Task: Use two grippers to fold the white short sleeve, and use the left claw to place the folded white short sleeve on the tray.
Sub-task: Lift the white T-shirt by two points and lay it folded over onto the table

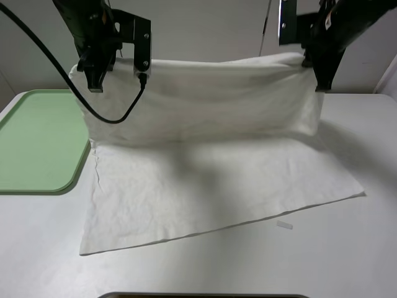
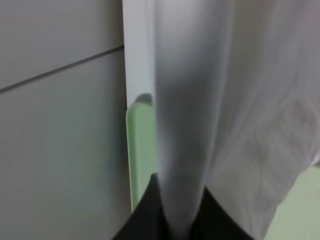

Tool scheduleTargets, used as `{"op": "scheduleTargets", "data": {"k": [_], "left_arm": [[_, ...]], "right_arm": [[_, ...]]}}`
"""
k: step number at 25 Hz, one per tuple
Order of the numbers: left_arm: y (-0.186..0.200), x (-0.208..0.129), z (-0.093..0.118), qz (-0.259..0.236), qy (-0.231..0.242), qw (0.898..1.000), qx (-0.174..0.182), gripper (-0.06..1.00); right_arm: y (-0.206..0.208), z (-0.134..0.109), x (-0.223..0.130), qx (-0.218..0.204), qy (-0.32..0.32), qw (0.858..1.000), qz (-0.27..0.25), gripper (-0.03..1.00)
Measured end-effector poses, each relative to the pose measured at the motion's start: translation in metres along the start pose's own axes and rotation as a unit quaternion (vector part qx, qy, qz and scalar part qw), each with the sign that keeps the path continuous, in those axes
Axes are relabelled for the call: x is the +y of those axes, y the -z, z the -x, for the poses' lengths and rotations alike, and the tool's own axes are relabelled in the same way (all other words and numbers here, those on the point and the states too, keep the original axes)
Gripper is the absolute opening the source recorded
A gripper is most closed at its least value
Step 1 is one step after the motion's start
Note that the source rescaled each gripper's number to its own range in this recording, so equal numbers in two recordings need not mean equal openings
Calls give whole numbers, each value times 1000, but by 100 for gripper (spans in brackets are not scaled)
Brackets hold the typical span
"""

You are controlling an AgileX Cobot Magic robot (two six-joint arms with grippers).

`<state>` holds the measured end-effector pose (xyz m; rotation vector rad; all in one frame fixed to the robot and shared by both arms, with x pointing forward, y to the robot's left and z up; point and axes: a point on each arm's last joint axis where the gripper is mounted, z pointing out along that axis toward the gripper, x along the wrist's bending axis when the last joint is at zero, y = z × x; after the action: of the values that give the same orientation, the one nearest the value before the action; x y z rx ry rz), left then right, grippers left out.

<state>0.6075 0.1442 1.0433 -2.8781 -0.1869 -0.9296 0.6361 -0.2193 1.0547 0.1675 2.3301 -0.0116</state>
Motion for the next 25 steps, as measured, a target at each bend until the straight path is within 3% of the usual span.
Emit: {"op": "scheduleTargets", "data": {"k": [2, 5, 7, 12, 13, 16, 20, 25], "left_arm": [[-1, 0, 1, -1, -10, 1000, 1, 1], [-6, -2, 7, -9, -33, 999, -5, 1], [-16, -4, 21, -17, -54, 998, -19, 1], [-47, -4, 99, -46, -164, 984, -45, 1], [-49, 0, 121, -41, -200, 978, -46, 1], [-47, 7, 140, -34, -229, 972, -45, 1], [-41, 17, 151, -32, -231, 972, -39, 1], [-35, 21, 157, -49, -255, 965, -40, 1]], "right_arm": [[-15, -33, -6, 34, 58, 998, -7, 0], [-22, -51, -10, 49, 86, 995, -14, 0], [-33, -86, -22, 68, 146, 986, -31, 0], [-38, -114, -28, 70, 203, 976, -38, 0], [-39, -118, -30, 73, 211, 974, -41, 0], [-39, -127, -34, 83, 232, 968, -45, 0], [-35, -126, -35, 74, 261, 961, -50, 0], [-14, -112, -20, 14, 314, 948, -39, 0]]}}
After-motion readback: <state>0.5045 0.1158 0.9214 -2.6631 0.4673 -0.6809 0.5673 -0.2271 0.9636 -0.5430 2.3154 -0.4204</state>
